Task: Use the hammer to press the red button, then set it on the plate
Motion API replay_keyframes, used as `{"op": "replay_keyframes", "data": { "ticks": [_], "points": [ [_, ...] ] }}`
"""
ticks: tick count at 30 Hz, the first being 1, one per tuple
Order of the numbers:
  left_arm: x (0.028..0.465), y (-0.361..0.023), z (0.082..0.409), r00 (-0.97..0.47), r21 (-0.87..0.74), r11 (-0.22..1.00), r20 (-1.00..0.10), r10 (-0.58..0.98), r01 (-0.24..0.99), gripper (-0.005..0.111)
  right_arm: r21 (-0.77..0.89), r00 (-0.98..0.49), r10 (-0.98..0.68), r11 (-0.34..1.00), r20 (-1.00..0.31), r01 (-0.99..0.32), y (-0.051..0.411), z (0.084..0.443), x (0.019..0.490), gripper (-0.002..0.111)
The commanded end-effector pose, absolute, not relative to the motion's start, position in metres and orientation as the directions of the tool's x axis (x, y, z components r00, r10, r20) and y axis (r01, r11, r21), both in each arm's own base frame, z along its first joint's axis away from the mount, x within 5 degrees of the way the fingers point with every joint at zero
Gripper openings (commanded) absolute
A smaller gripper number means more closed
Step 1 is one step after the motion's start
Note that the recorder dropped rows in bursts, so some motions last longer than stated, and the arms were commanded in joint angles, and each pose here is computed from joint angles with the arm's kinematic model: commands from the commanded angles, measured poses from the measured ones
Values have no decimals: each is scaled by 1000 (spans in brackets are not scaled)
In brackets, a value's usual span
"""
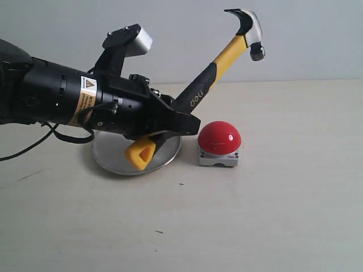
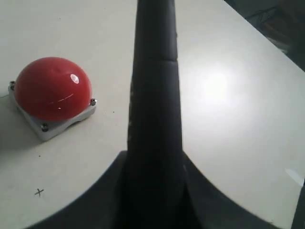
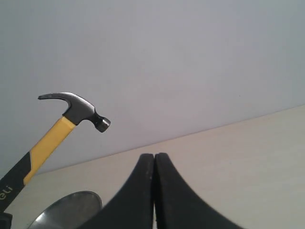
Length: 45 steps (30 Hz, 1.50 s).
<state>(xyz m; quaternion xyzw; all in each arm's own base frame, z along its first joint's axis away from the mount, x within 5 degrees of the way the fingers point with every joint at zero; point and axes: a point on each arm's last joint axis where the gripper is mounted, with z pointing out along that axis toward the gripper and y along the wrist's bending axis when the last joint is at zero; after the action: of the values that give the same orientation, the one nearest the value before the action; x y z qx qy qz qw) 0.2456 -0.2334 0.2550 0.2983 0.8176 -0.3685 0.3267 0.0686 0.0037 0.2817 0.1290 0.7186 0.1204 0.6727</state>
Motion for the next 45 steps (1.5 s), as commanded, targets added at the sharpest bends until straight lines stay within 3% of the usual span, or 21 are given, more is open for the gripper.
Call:
{"op": "replay_keyframes", "data": {
  "ticks": [1,5,11,19,23,27,31,35,45],
  "points": [
    [251,-230,265,-557,-347,593,-803,213,726,0,354,-63,354,935,-933,19,4,280,68,0],
    [261,-223,265,-448,-184,654,-854,263,734,0,354,-63,354,935,-933,19,4,280,68,0],
    [278,-209,266,-368,0,784,-883,292,621,0,354,-65,354,935,-933,18,4,280,68,0],
    [287,-198,269,-307,144,834,-886,349,532,0,354,-65,354,935,-933,18,4,280,68,0],
    [292,-188,270,-274,276,843,-860,431,461,0,354,-65,354,935,-933,18,4,280,68,0],
    [293,-174,264,-343,410,823,-766,544,393,0,354,-65,354,935,-933,18,4,280,68,0],
    [288,-168,260,-489,390,836,-682,544,387,0,354,-65,354,935,-933,18,4,280,68,0],
    [281,-174,263,-581,267,859,-646,496,436,0,354,-65,354,935,-933,18,4,280,68,0],
    [243,-216,278,-546,76,814,-705,452,576,0,354,-65,354,935,-933,18,4,280,68,0]
  ]
}}
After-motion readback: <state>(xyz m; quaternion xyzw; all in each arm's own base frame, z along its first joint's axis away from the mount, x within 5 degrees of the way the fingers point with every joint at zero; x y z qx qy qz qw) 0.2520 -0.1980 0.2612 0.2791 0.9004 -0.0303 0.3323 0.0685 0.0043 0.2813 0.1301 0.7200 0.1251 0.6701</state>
